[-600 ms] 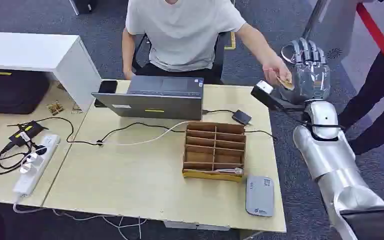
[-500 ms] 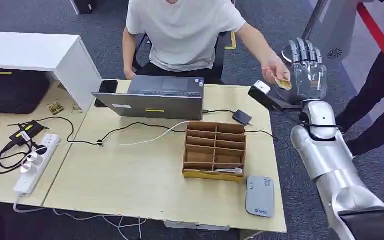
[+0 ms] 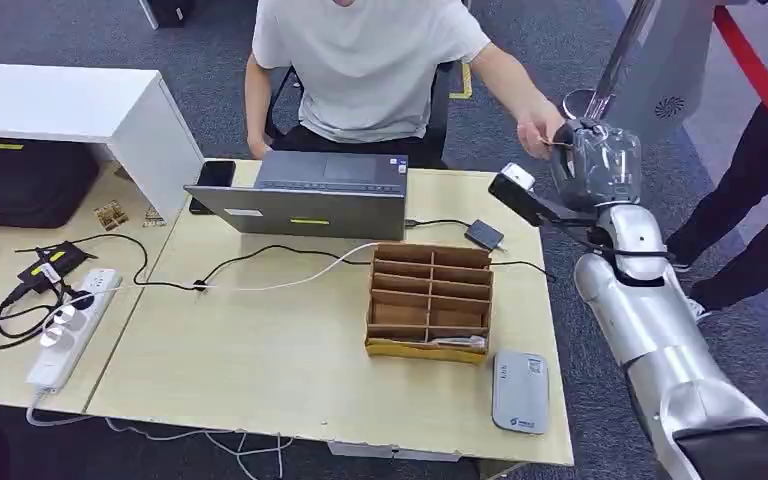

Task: Pass the card to the sensor for recognition and then transmit it.

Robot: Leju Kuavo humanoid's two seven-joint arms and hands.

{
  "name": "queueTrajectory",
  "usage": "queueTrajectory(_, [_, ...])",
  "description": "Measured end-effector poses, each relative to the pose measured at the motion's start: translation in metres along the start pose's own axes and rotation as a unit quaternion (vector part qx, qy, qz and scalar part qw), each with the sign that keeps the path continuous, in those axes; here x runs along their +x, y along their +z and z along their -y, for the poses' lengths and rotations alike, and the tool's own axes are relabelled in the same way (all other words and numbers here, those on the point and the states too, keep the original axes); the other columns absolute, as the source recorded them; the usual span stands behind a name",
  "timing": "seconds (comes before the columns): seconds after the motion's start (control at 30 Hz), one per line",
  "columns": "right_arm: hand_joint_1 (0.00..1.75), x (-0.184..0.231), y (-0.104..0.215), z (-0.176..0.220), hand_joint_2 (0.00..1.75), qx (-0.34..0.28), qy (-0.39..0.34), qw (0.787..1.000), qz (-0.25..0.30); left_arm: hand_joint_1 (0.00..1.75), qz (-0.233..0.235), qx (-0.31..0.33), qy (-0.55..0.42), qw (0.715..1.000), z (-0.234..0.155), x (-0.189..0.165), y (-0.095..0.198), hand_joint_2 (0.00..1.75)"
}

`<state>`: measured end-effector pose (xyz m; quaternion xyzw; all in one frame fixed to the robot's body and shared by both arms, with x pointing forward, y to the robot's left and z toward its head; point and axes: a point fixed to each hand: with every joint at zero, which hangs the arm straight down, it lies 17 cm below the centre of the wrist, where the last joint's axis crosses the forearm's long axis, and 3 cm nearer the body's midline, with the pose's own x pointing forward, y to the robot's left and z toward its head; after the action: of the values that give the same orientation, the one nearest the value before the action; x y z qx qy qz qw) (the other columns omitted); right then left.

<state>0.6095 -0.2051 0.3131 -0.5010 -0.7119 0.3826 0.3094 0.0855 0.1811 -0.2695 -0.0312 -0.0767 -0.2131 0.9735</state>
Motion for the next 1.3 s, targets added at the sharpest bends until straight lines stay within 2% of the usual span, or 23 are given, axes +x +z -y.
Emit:
queueTrajectory(0.33, [1.75, 0.014, -0.001, 0.006, 1.75, -0.009, -0.017, 1.0, 0.011, 0.0, 0.018, -0.008, 0.005, 1.0, 0.005, 0.007, 0.001, 1.75])
queueTrajectory(0.5, [1.75, 0.02, 0.013, 0.011, 1.75, -0.024, -0.035, 0.999, 0.022, 0.0, 0.017, -0.004, 0.014, 1.0, 0.004, 0.005, 0.0, 1.75])
queueTrajectory(0.73, [1.75, 0.029, 0.052, 0.02, 1.75, -0.052, -0.058, 0.996, 0.049, 0.0, 0.013, -0.004, 0.039, 0.999, 0.007, -0.003, 0.0, 1.75])
queueTrajectory(1.1, [1.75, 0.049, 0.15, 0.038, 1.75, -0.081, -0.095, 0.987, 0.096, 0.0, 0.008, -0.004, 0.087, 0.996, 0.009, -0.011, 0.0, 1.75])
queueTrajectory(1.3, [1.75, 0.055, 0.175, 0.053, 1.75, -0.093, -0.102, 0.985, 0.108, 0.0, 0.007, -0.003, 0.099, 0.995, 0.008, -0.011, 0.0, 1.75])
